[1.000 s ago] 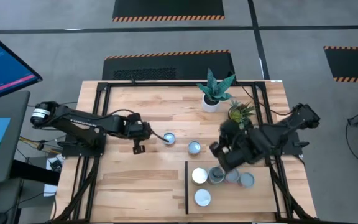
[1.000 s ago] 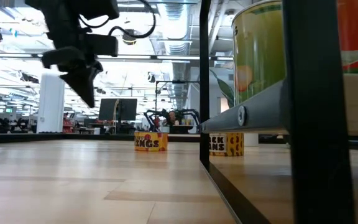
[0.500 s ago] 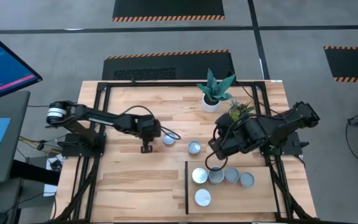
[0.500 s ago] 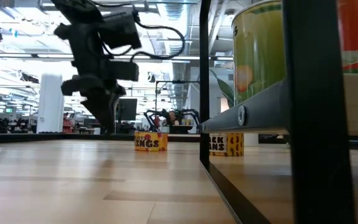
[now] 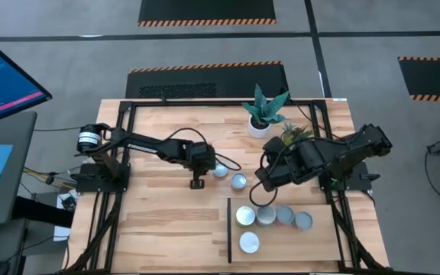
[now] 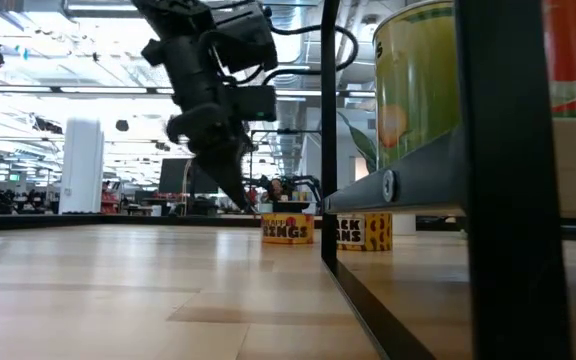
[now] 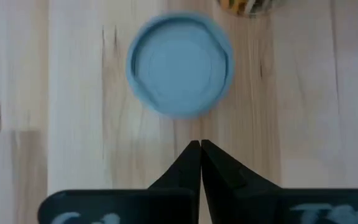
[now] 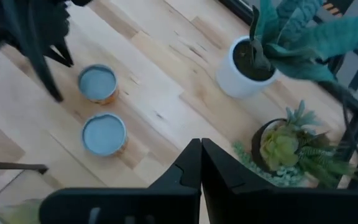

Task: Pick and place cans onto a shelf
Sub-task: Put the yellow can on the shelf

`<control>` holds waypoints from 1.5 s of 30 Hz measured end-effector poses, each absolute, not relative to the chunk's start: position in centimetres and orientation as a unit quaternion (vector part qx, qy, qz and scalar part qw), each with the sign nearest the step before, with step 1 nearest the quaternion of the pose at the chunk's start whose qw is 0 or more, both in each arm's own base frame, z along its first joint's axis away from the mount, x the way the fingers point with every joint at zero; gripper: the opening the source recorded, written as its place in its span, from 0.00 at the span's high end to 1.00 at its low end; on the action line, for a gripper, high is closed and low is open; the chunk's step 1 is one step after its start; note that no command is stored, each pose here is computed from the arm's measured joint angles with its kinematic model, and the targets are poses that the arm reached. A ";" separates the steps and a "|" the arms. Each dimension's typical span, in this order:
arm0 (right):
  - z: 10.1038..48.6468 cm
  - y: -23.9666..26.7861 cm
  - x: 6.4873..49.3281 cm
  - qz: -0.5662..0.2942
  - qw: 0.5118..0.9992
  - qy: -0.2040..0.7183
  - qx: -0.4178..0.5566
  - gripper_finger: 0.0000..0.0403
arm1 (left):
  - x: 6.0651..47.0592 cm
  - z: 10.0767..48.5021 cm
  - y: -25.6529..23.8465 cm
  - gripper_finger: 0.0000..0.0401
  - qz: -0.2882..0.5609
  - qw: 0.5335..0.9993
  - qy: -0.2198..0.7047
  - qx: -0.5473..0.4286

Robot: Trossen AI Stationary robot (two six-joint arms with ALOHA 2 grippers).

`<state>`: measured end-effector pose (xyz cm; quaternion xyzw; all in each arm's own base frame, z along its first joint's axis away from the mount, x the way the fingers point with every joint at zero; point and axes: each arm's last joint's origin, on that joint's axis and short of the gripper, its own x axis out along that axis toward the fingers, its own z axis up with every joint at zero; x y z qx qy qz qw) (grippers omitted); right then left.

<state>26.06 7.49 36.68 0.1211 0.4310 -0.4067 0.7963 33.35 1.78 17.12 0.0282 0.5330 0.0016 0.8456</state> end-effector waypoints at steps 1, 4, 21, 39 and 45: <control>36.7 7.2 26.1 -0.407 0.795 0.435 0.115 0.94 | 33.0 17.5 1.8 1.00 0.006 0.836 0.548 0.028; 36.7 5.9 26.5 -0.407 0.789 0.450 0.096 0.94 | 31.6 18.3 1.7 1.00 0.018 0.805 0.593 0.015; 29.2 -0.3 30.6 -0.192 0.798 0.558 0.124 0.88 | 23.6 19.7 -3.4 1.00 0.089 0.782 0.612 -0.083; 27.2 -2.1 32.7 -0.195 0.802 0.544 0.154 0.46 | 21.1 21.3 -6.0 0.93 0.161 0.784 0.589 -0.115; 26.7 -2.2 33.2 -0.191 0.805 0.541 0.149 0.40 | 19.8 21.3 -7.6 0.83 0.184 0.766 0.603 -0.129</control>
